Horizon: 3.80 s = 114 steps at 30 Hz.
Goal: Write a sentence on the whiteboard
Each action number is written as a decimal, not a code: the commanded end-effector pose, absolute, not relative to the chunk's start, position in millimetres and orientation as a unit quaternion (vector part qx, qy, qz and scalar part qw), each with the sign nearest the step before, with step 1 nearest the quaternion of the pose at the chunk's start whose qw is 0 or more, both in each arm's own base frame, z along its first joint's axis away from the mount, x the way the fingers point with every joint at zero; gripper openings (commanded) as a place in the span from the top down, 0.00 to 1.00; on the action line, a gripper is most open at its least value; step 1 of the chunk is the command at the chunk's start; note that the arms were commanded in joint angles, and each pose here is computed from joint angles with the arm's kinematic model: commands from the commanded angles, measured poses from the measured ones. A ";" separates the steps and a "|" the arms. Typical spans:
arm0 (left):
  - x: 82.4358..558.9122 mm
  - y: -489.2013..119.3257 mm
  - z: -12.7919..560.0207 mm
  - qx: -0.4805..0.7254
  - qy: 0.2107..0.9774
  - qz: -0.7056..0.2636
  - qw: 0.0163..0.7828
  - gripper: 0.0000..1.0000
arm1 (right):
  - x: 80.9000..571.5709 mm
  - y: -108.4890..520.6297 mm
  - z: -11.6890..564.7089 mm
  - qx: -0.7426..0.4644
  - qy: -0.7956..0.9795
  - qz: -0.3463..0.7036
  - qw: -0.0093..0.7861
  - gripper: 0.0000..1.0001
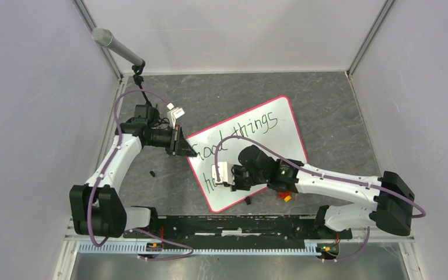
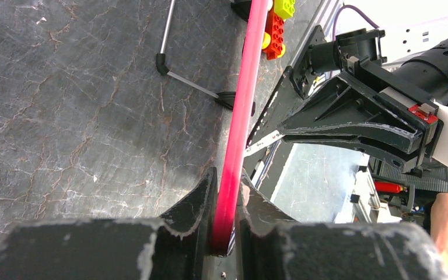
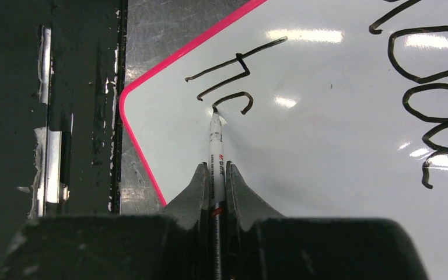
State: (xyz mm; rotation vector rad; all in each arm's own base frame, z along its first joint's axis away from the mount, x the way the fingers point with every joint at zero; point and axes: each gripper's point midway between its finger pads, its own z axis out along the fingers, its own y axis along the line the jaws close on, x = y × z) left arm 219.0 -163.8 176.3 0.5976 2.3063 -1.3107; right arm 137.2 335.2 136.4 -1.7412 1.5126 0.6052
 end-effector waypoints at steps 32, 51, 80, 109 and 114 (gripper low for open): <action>235.4 -158.2 173.9 0.234 0.836 -0.433 0.242 0.98 | 148.7 321.7 129.7 -0.667 0.609 0.222 0.367 1.00; 236.3 -158.2 172.1 0.234 0.837 -0.433 0.240 0.98 | 146.4 320.6 170.5 -0.677 0.580 0.227 0.391 1.00; 236.5 -158.0 174.5 0.235 0.836 -0.433 0.244 0.98 | 195.6 320.4 189.9 -0.642 0.606 0.167 0.439 1.00; 237.6 -157.4 172.3 0.235 0.838 -0.430 0.242 0.98 | 115.8 308.9 110.5 -0.707 0.589 0.240 0.309 1.00; 237.5 -157.2 173.3 0.235 0.838 -0.428 0.244 0.97 | 115.8 328.0 142.1 -0.705 0.566 0.265 0.335 1.00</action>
